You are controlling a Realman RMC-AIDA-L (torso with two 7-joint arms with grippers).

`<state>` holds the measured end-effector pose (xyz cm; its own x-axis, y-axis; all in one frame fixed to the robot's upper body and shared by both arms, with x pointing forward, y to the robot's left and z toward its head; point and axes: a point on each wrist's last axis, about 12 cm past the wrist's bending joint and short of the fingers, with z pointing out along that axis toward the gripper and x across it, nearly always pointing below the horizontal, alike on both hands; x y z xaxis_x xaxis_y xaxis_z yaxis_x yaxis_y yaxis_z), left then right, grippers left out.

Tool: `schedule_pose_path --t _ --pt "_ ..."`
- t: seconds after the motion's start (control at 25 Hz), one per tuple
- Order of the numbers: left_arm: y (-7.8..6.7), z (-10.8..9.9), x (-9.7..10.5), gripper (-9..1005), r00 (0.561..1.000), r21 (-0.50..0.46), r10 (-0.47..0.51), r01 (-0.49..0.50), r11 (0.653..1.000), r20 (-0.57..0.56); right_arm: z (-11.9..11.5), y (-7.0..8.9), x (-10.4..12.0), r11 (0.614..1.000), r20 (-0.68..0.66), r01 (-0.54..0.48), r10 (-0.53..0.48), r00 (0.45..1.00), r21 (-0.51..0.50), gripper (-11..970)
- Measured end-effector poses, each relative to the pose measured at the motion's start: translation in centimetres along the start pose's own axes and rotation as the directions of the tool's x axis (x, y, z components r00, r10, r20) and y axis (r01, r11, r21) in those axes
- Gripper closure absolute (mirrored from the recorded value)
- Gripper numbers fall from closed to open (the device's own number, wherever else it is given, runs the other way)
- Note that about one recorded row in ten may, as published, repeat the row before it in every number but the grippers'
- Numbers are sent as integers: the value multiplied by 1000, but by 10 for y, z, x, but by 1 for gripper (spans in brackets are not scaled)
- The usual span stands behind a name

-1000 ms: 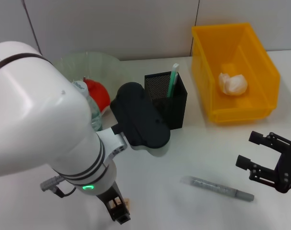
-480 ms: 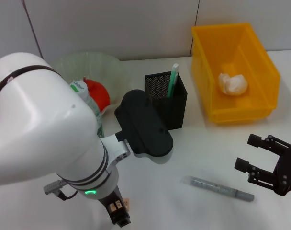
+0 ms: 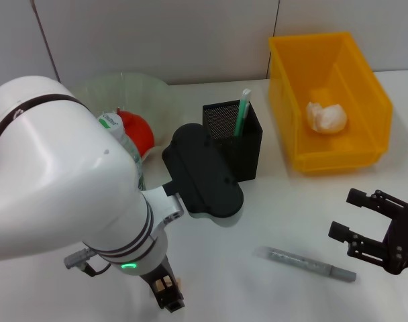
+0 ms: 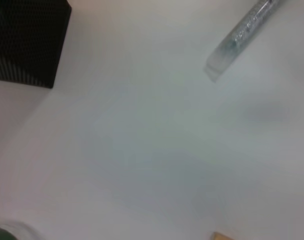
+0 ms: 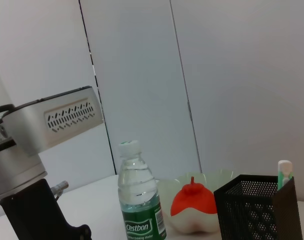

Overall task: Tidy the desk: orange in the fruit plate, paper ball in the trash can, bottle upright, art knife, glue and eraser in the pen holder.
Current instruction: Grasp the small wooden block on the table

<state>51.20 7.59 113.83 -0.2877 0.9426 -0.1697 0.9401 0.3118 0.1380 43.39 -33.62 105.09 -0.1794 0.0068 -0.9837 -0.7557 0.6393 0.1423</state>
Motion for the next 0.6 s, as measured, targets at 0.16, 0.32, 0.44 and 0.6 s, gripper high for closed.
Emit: schedule_pose_path --t 0.16,0.32,0.44,0.6 --pt "1 0 -1 347 1000 -3 2 -2 1000 -1 1 0 0 1000 -1 0 0 1000 1 193" --pt "2 2 -2 348 1000 -5 4 -4 1000 -8 2 -1 0 1000 -4 0 0 1000 4 193" --pt "2 2 -2 348 1000 -6 6 -6 1000 -8 4 -2 1 1000 -2 -7 7 1000 1 193" --pt "2 3 -2 349 1000 -7 10 -10 1000 -10 4 -2 1 1000 -3 -8 8 1000 1 193"
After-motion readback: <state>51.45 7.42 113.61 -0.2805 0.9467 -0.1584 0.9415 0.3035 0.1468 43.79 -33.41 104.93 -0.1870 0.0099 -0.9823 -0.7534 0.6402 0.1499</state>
